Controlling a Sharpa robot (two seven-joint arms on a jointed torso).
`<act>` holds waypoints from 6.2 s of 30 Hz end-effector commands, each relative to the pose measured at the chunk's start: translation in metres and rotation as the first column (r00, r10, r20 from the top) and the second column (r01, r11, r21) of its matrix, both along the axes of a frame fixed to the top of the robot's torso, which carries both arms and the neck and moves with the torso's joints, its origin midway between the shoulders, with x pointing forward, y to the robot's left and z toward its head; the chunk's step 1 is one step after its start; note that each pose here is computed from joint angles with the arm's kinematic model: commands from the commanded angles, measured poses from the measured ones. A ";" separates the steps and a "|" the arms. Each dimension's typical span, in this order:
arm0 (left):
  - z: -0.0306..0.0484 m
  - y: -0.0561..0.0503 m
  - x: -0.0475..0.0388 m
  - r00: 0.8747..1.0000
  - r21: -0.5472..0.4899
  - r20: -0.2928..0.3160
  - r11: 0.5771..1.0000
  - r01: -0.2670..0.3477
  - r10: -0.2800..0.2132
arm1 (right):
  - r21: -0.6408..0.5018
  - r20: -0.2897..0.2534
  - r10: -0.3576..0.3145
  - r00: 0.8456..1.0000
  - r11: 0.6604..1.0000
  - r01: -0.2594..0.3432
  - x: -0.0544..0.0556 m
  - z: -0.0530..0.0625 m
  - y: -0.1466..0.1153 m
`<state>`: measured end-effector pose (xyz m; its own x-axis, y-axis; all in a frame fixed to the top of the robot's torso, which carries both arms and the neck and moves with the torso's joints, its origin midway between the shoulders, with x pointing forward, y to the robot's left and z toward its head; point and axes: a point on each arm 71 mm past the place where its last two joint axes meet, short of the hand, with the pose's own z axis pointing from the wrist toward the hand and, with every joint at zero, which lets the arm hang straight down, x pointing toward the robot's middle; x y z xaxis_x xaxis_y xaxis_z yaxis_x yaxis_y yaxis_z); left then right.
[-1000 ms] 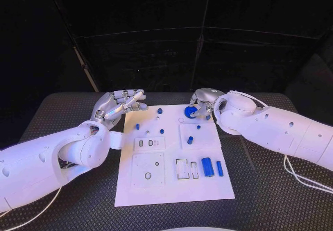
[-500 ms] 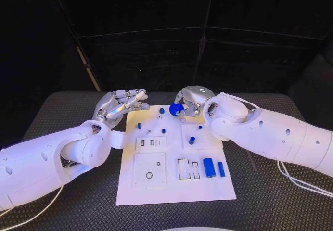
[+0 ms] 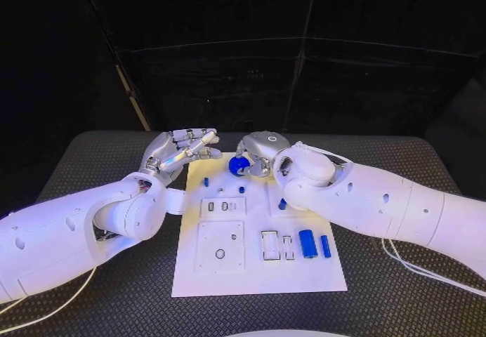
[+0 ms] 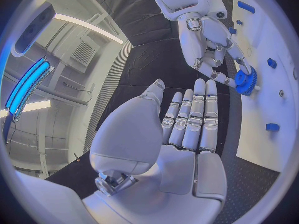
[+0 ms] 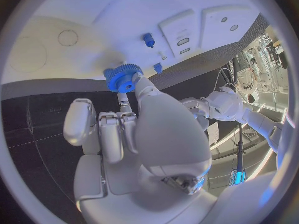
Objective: Assemble the parts on the task board
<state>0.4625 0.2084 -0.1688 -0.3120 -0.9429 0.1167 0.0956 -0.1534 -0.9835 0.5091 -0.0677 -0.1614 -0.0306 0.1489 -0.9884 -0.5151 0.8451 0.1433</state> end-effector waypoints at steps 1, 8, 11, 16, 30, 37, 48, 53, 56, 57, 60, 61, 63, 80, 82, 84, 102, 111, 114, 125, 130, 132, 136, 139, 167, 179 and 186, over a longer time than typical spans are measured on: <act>0.0020 -0.002 0.0001 1.000 -0.005 0.013 1.000 0.013 -0.013 | -0.028 -0.001 0.008 1.000 1.000 -0.008 0.001 -0.004 0.004; 0.0019 -0.002 0.0004 1.000 -0.005 0.013 1.000 0.013 -0.013 | -0.046 -0.016 -0.003 1.000 0.999 0.002 0.003 -0.009 0.008; 0.0019 -0.002 0.0006 1.000 -0.006 0.014 1.000 0.013 -0.013 | -0.043 -0.008 -0.011 1.000 0.999 0.011 0.004 -0.010 0.009; 0.0018 -0.002 0.0009 1.000 -0.005 0.014 1.000 0.012 -0.012 | -0.040 0.000 -0.021 1.000 0.999 0.021 0.006 -0.010 0.009; 0.0017 -0.002 0.0009 1.000 -0.004 0.012 1.000 0.010 -0.010 | -0.057 -0.023 -0.019 1.000 0.998 0.017 0.008 -0.013 0.013; 0.0019 -0.001 0.0005 1.000 -0.003 0.012 1.000 0.009 -0.009 | -0.050 -0.039 -0.019 0.999 0.999 0.017 0.007 -0.013 0.010; 0.0019 0.003 0.0004 1.000 0.000 0.011 1.000 0.006 -0.006 | 0.228 0.017 -0.002 1.000 0.974 -0.002 -0.003 0.005 -0.052; 0.0014 0.005 0.0011 1.000 0.002 0.010 1.000 0.003 -0.003 | 0.319 -0.123 0.038 0.992 0.948 0.003 -0.004 0.000 -0.104; 0.0008 0.006 0.0019 1.000 0.002 0.009 1.000 0.002 -0.002 | 0.342 -0.160 0.047 0.986 0.940 0.011 -0.005 -0.001 -0.127; 0.0004 0.006 0.0023 1.000 0.002 0.009 1.000 0.002 -0.002 | 0.351 -0.175 0.044 0.984 0.936 0.021 -0.005 -0.002 -0.139; 0.0000 0.005 0.0030 1.000 0.002 0.008 1.000 0.002 -0.002 | 0.358 -0.191 0.030 0.981 0.933 0.041 -0.004 -0.003 -0.155; -0.0002 0.005 0.0033 1.000 0.002 0.008 1.000 0.002 -0.002 | 0.359 -0.196 0.022 0.980 0.932 0.051 -0.003 -0.003 -0.161; -0.0007 0.005 0.0039 1.000 0.002 0.008 1.000 0.001 -0.001 | 0.358 -0.202 0.004 0.979 0.931 0.070 -0.001 -0.004 -0.173; -0.0043 0.006 0.0067 1.000 0.004 0.004 1.000 -0.004 0.004 | 0.310 -0.267 -0.052 0.962 0.941 0.136 0.011 -0.030 -0.198; -0.0044 0.006 0.0068 1.000 0.004 0.003 1.000 -0.004 0.004 | 0.299 -0.275 -0.052 0.960 0.944 0.138 0.012 -0.034 -0.199; -0.0045 0.006 0.0069 1.000 0.005 0.003 1.000 -0.005 0.005 | 0.294 -0.280 -0.054 0.959 0.946 0.139 0.012 -0.036 -0.199; -0.0052 0.007 0.0079 1.000 0.006 0.003 1.000 -0.009 0.008 | 0.280 -0.293 -0.069 0.954 0.948 0.154 0.020 -0.044 -0.197; -0.0053 0.007 0.0081 1.000 0.006 0.002 1.000 -0.008 0.008 | 0.274 -0.293 -0.071 0.954 0.949 0.155 0.021 -0.045 -0.196; -0.0053 0.007 0.0081 1.000 0.006 0.002 1.000 -0.008 0.008 | 0.271 -0.291 -0.073 0.954 0.950 0.155 0.022 -0.046 -0.196; -0.0053 0.007 0.0079 1.000 0.007 0.002 1.000 -0.009 0.009 | 0.261 -0.282 -0.086 0.956 0.952 0.162 0.023 -0.046 -0.197; -0.0053 0.007 0.0079 1.000 0.007 0.001 1.000 -0.009 0.008 | 0.261 -0.267 -0.089 0.959 0.952 0.161 0.023 -0.045 -0.197; -0.0053 0.007 0.0079 1.000 0.007 0.001 1.000 -0.009 0.009 | 0.265 -0.258 -0.091 0.962 0.951 0.161 0.023 -0.044 -0.196; -0.0052 0.007 0.0078 1.000 0.007 0.001 1.000 -0.009 0.009 | 0.279 -0.229 -0.089 0.969 0.948 0.153 0.022 -0.041 -0.195; -0.0052 0.007 0.0078 1.000 0.007 0.001 1.000 -0.009 0.009 | 0.291 -0.211 -0.086 0.974 0.945 0.146 0.020 -0.038 -0.192; -0.0097 0.010 0.0164 1.000 0.015 -0.004 1.000 -0.025 0.025 | 0.346 -0.223 0.016 0.975 0.936 0.063 -0.039 -0.013 -0.039; -0.0110 0.007 0.0193 1.000 0.016 -0.010 1.000 -0.024 0.024 | 0.281 -0.268 0.069 0.961 0.960 0.009 -0.050 -0.037 0.002; -0.0114 0.005 0.0200 1.000 0.015 -0.012 1.000 -0.022 0.022 | 0.247 -0.270 0.064 0.961 0.969 0.004 -0.053 -0.047 0.013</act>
<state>0.4823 0.2156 -0.1819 -0.2761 -0.9554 0.1047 0.0822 -0.1320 -0.9878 0.4562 -0.0564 -0.2084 -0.3212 0.4163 -0.8506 -0.4418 0.7286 0.5235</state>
